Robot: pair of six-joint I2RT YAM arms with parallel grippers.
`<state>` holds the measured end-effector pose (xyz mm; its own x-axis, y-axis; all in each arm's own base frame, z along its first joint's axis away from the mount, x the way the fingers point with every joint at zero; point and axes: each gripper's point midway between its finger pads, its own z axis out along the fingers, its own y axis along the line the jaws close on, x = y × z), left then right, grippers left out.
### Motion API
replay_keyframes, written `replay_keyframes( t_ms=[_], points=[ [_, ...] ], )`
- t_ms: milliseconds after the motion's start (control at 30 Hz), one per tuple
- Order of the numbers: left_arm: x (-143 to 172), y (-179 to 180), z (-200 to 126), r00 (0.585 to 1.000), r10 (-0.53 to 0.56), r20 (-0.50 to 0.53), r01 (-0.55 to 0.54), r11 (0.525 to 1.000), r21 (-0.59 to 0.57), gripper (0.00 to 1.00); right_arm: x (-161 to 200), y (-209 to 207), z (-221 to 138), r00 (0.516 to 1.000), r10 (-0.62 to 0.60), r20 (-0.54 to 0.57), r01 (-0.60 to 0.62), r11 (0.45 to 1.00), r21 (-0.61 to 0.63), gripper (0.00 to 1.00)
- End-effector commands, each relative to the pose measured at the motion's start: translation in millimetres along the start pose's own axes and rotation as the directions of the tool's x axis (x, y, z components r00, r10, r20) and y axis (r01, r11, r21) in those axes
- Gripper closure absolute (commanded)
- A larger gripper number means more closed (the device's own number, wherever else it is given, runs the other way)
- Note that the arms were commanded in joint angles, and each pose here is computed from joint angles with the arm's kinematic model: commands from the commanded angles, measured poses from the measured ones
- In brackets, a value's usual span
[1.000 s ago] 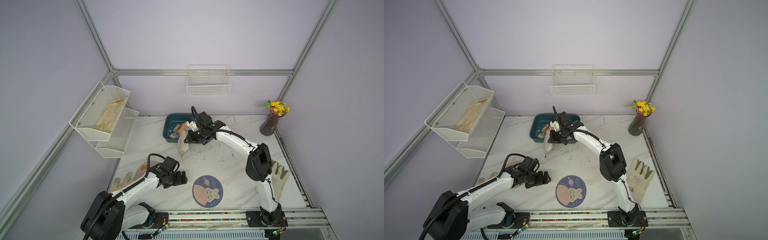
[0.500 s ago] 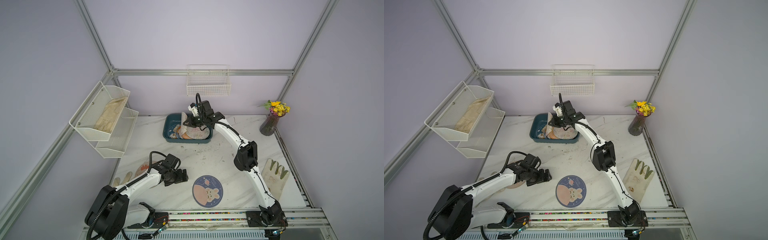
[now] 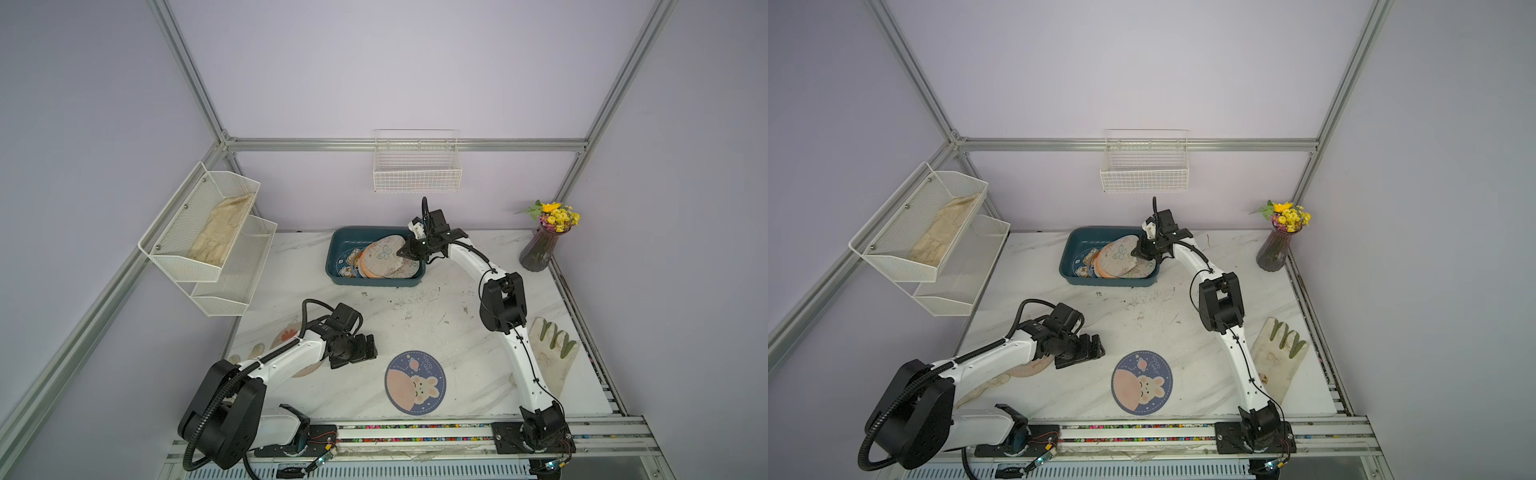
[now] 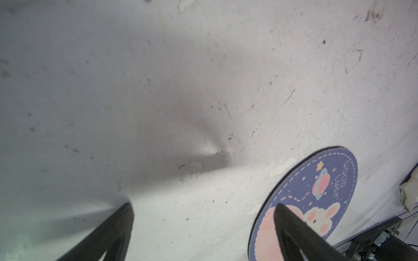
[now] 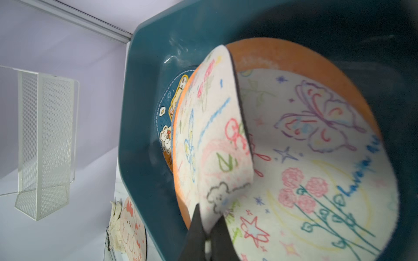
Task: Put the coasters into the storage box
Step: Place the coaster in the storage box.
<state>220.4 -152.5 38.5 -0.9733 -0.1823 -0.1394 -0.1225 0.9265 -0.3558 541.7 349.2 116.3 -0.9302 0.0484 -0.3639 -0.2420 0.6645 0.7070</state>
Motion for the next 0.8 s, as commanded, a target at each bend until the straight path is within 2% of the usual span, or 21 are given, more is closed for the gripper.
replay_keyframes(
  t_ms=[0, 67, 200, 367, 433, 767],
  points=[
    [-27.4, -27.5, -17.3, 0.997, 0.035, 0.069, -0.04, 0.997, 0.07, 0.05, 7.9, -8.8, 0.1, 1.0, -0.015, -0.017, 0.016, 0.998, 0.063, 1.0],
    [-26.7, -27.0, -17.0, 0.997, 0.034, 0.068, -0.038, 0.997, 0.07, 0.05, 9.1, -15.1, -2.6, 1.0, -0.016, -0.012, 0.017, 0.994, 0.107, 1.0],
    [-25.3, -26.6, -17.1, 0.997, 0.032, 0.067, -0.037, 0.997, 0.073, 0.05, 8.6, -23.1, -12.3, 1.0, -0.022, 0.0, 0.022, 0.983, 0.181, 0.76],
    [-23.7, -27.1, -18.0, 0.997, 0.035, 0.066, -0.04, 0.996, 0.08, 0.05, 4.9, -21.3, -32.2, 0.998, -0.059, 0.027, 0.05, 0.967, 0.251, 0.53],
    [-23.0, -27.5, -18.1, 0.997, 0.039, 0.064, -0.044, 0.995, 0.084, 0.05, 4.1, -17.9, -40.0, 0.997, -0.069, 0.04, 0.056, 0.964, 0.261, 0.47],
    [-15.4, -31.8, -19.6, 0.996, 0.068, 0.049, -0.074, 0.989, 0.125, 0.05, 26.3, 0.1, -77.2, 0.995, -0.084, 0.051, 0.068, 0.96, 0.272, 0.36]
  ],
)
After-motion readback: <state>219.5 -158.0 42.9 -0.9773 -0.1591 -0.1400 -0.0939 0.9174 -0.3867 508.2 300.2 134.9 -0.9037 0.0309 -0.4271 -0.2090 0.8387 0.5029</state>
